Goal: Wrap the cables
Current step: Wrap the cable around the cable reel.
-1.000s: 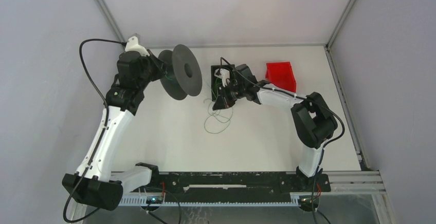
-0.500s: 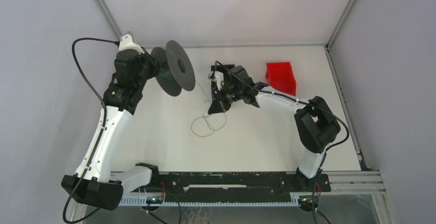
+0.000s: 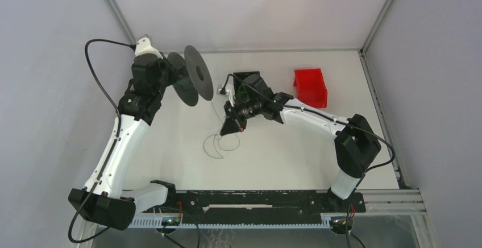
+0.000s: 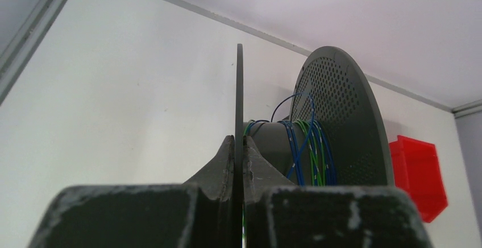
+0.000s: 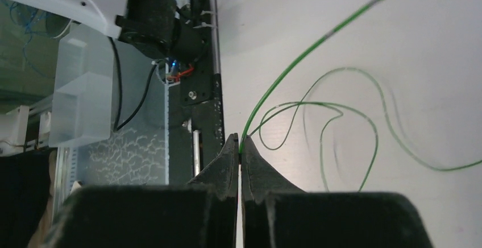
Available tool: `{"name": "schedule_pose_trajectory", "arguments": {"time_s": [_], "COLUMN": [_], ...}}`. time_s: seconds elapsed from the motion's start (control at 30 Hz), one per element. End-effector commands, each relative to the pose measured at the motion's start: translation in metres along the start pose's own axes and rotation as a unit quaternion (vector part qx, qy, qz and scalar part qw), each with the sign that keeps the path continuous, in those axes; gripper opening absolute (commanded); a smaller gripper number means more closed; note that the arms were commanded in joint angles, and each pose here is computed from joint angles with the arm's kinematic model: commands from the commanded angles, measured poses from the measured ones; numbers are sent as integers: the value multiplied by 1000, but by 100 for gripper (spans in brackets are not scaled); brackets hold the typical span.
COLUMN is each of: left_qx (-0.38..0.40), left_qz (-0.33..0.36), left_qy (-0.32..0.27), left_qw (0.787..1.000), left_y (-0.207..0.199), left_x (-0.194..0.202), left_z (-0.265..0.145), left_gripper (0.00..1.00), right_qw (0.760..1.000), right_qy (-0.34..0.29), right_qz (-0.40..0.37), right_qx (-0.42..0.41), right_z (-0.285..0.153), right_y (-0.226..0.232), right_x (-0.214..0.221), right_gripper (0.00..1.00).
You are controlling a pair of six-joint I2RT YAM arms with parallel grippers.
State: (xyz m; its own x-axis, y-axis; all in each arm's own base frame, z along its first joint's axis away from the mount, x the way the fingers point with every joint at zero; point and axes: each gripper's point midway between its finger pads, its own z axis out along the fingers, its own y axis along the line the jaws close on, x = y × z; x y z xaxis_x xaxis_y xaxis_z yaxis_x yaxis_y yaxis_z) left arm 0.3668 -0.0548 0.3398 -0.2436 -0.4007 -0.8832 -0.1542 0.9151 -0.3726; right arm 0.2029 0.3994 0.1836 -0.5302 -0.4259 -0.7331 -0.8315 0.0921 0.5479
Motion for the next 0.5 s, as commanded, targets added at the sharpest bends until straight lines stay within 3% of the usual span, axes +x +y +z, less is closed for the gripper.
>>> {"name": "schedule_pose_trajectory", "arguments": {"time_s": [0.0, 0.27, 0.47], "left_qx": [20, 19, 57], "left_qz": [25, 110, 182], "left_qy": [-81, -82, -75], "left_qw": [996, 990, 979], "left_y": [-23, -32, -51], "left_x": [-35, -4, 14], "left_z": [-6, -1, -3], "left_gripper": [0, 0, 0], "right_qw": [997, 996, 994], "right_qy": [-14, -37, -60], "right_qz": [-64, -80, -82], "right_qx": [-33, -9, 47], "right_z": [-9, -30, -46], "right_y": [41, 61, 46], "right_x": [-43, -89, -110], "right_gripper": [0, 0, 0]}}
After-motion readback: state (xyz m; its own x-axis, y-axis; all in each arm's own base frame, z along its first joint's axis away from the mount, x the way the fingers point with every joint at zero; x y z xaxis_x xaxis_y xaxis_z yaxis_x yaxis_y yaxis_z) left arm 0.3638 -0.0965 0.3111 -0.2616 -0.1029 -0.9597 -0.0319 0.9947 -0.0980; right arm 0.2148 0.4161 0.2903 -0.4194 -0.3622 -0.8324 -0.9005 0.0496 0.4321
